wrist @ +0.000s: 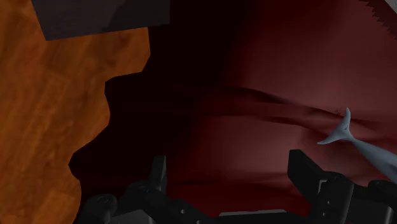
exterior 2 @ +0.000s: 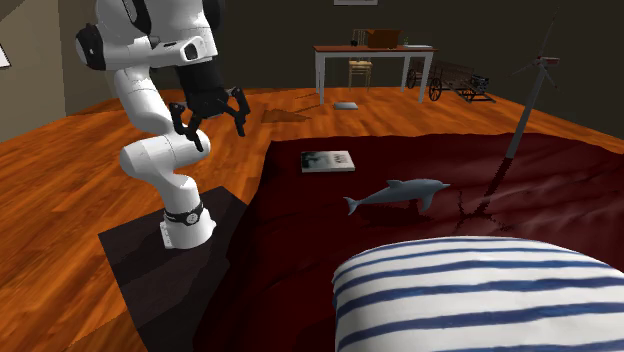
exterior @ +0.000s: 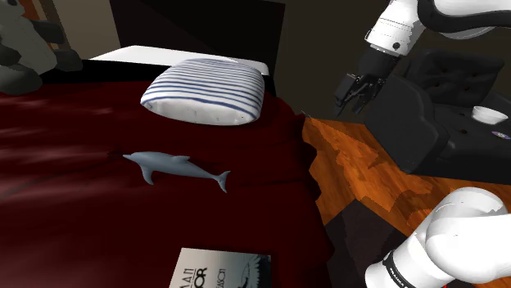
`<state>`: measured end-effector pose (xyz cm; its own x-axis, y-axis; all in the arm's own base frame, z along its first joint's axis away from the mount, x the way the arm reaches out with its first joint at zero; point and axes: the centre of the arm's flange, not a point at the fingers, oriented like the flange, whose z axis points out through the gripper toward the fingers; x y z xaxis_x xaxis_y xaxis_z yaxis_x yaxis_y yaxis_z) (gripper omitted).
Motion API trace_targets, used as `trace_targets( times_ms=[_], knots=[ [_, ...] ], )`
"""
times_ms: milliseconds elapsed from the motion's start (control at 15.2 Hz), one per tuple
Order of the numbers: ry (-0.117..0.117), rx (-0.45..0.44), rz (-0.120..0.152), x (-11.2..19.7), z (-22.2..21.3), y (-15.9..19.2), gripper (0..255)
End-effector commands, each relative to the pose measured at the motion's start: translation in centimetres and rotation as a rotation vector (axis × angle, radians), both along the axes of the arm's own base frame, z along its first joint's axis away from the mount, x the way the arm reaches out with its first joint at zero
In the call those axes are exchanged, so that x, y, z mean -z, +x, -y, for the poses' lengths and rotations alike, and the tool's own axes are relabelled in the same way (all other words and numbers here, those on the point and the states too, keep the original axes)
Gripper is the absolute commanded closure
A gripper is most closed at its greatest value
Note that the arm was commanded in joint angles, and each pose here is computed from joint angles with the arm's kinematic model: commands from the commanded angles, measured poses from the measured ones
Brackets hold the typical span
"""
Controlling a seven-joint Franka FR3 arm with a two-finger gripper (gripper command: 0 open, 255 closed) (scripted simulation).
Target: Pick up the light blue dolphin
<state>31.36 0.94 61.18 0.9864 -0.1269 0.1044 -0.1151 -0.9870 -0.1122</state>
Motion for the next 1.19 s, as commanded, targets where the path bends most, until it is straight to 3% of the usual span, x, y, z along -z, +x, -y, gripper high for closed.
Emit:
trace_targets(
  times_ms=[0,1122],
  knots=[
    [0.000,0.000,0.000,0.0,0.0,0.0,0],
    [-0.103,-0.402,0.050,5.7,-16.3,14.7,0]
  ],
)
